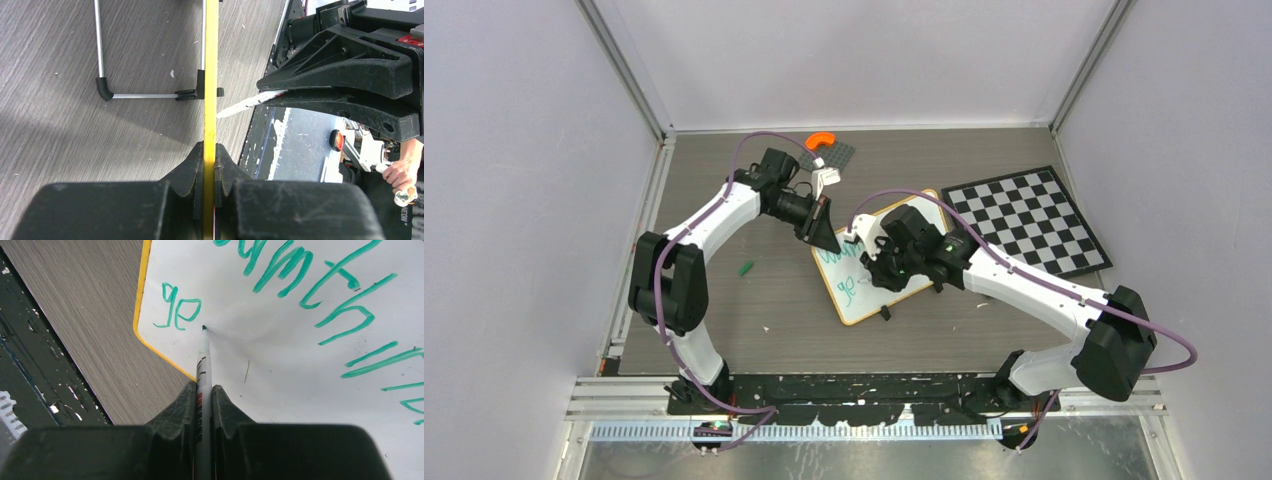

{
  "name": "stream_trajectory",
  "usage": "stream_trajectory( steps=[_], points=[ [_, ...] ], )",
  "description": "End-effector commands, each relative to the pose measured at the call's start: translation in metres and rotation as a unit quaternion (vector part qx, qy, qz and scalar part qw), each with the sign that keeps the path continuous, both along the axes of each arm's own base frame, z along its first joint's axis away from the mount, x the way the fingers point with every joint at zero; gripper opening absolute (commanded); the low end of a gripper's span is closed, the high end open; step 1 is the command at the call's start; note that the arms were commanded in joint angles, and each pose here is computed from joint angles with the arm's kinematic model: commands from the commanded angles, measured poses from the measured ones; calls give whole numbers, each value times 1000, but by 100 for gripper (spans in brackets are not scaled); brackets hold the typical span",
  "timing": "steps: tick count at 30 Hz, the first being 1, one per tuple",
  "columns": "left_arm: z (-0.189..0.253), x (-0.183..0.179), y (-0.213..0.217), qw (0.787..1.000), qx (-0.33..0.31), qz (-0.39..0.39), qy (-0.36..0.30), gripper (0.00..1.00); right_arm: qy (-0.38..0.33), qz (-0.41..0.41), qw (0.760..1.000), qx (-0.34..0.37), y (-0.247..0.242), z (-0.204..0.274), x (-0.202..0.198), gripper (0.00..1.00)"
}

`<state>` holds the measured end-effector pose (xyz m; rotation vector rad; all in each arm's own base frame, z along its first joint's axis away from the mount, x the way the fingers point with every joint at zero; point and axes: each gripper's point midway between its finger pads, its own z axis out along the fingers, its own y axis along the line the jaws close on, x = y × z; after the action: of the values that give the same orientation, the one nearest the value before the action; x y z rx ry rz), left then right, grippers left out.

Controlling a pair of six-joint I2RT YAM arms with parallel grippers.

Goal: Write a sentence on the whiteboard

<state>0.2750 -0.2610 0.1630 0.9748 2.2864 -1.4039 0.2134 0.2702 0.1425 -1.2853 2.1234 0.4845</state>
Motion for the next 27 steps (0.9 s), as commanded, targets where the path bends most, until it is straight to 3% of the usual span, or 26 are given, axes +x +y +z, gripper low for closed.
stream_trajectory(
  steps=[1,27],
  points=[
    [9,4,0,1000,1,3,-20,0,-30,-4,999,36,13,25,11,0],
    [9,4,0,1000,1,3,-22,0,-31,-4,999,30,14,18,15,0]
  ],
)
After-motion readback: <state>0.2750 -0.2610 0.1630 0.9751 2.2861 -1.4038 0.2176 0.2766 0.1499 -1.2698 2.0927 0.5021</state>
